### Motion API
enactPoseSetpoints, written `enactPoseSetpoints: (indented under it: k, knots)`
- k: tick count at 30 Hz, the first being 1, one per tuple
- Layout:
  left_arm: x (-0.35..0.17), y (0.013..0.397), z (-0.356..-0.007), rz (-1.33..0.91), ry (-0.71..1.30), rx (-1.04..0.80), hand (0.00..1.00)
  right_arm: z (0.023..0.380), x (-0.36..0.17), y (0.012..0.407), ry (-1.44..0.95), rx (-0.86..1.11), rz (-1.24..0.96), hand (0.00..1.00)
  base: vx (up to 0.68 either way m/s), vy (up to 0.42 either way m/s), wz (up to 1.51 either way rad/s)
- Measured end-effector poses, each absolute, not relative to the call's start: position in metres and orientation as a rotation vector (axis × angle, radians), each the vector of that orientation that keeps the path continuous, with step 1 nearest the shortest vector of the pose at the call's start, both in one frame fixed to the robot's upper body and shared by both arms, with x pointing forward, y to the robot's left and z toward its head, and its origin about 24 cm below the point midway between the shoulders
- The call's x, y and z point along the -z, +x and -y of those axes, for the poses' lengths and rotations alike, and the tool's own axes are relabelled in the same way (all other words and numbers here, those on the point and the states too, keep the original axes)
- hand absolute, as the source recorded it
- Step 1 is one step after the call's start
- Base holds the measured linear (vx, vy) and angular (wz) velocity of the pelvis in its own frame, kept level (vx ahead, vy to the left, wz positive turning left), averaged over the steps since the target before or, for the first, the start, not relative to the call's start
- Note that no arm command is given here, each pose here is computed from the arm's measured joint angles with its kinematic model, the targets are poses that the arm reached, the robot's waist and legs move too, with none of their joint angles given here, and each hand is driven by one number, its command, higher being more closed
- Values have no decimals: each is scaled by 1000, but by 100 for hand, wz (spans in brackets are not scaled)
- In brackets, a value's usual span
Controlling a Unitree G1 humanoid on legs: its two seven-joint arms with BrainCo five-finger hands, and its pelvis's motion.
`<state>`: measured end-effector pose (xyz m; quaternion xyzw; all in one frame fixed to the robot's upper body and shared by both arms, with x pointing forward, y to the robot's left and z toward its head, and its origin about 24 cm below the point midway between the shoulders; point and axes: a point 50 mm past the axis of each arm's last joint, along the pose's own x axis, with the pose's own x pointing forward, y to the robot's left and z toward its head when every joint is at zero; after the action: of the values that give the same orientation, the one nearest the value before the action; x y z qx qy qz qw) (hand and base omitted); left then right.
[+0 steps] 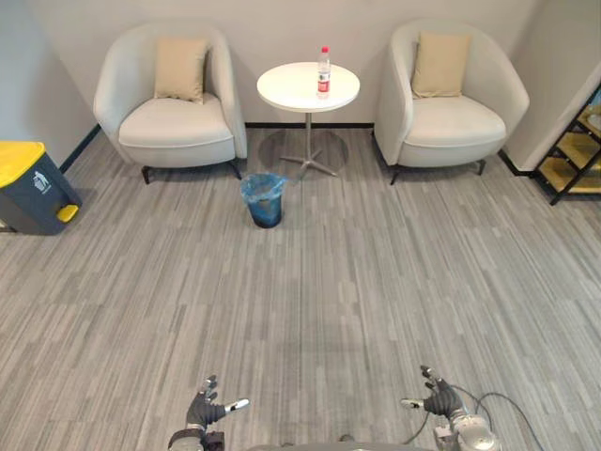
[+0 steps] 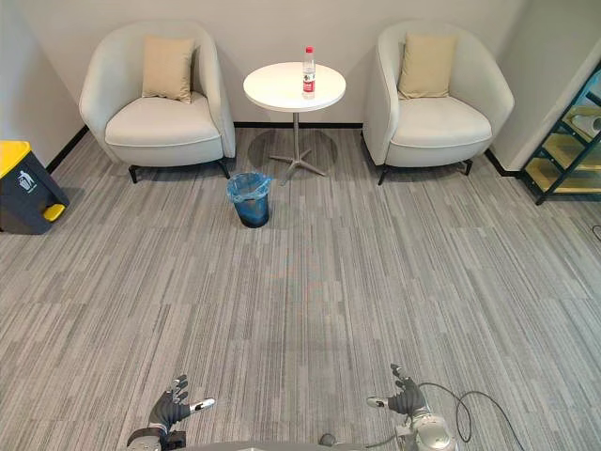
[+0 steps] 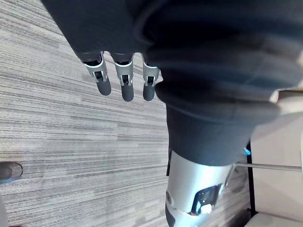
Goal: Gather rubbish on tea table into small bin, then transfer packed bag to large trash can.
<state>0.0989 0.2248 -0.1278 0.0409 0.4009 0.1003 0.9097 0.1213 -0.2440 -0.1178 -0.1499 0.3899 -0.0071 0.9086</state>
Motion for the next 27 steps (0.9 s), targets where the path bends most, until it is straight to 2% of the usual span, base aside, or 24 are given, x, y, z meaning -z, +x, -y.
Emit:
enactPoseSetpoints:
  k: [7,17,27]
  knots:
    - [127,94,-234,-834,95,-236,0,261,115,114,-371,29,-828,0,-56,-12,-1]
    - [127,92,-237,-837,91,-249,0,266,113,115,-381,42,-832,0,11,-8,-4]
    - [118,106,-230,-759,42,-279,0,264,109,142,-314,135,-779,0,7,2,-16]
